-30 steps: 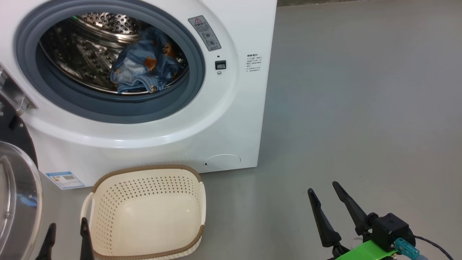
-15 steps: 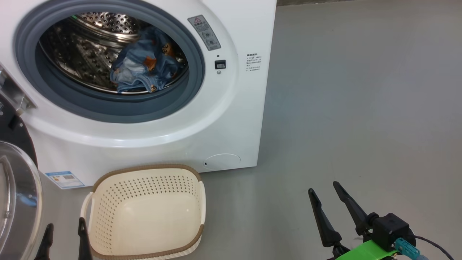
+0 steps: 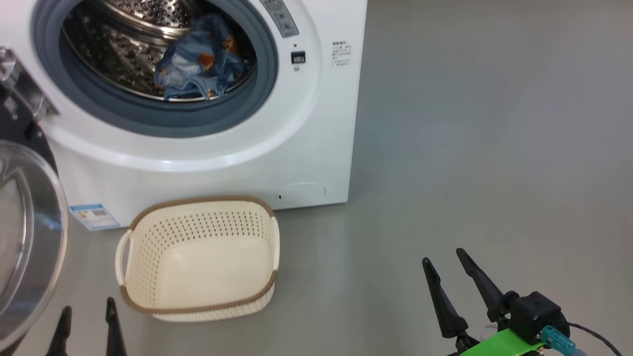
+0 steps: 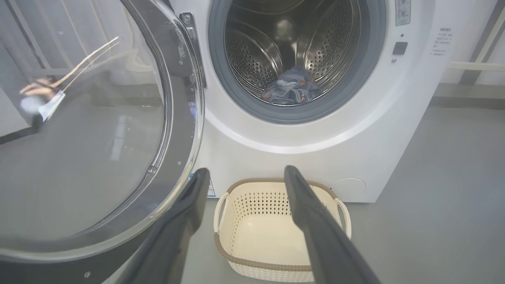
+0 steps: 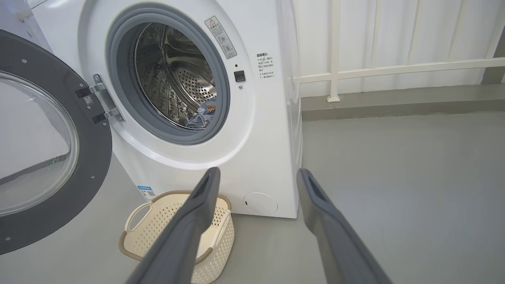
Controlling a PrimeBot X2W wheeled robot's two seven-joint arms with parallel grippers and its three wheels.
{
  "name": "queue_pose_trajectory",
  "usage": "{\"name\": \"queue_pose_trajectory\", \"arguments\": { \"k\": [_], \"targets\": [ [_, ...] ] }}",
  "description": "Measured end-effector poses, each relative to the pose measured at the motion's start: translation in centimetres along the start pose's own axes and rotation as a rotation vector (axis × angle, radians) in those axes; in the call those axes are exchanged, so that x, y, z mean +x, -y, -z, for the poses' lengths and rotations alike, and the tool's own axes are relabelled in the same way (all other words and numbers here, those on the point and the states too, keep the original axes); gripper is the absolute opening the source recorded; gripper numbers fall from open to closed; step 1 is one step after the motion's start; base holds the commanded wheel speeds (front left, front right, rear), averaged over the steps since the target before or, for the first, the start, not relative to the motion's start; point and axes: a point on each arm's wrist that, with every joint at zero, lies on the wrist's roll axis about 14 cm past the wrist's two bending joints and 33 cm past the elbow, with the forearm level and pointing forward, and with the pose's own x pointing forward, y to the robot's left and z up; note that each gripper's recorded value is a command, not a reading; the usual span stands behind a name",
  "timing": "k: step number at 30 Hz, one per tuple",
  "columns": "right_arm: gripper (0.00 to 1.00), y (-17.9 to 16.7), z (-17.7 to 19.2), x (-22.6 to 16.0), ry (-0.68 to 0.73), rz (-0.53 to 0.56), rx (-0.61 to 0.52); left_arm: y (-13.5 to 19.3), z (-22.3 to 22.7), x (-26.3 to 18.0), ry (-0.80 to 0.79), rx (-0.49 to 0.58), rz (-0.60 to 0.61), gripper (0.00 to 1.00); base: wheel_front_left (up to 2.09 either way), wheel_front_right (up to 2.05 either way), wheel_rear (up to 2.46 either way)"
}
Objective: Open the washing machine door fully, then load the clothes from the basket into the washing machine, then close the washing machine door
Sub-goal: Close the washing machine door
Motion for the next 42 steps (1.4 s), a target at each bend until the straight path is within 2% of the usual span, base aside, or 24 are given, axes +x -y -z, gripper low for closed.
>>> {"name": "queue_pose_trajectory", "arguments": {
  "k": [13,30,42],
  "targets": [
    [1.00,0.1,0.0,0.0,0.001,0.003,0.000,0.1,0.0,0.0,0.004,0.002,0.000,1.00,-1.28,1.28,0.00],
    [1.00,0.0,-0.2,0.1,0.008,0.000,-0.001,0.3,-0.1,0.0,0.008,-0.003,0.008,1.00,-0.03,0.03,0.00],
    [1.00,-1.2,-0.1,1.0,0.006,-0.041,0.002,-1.3,-0.4,-0.9,0.017,-0.014,-0.049,1.00,0.00,0.00,0.00]
  ]
}}
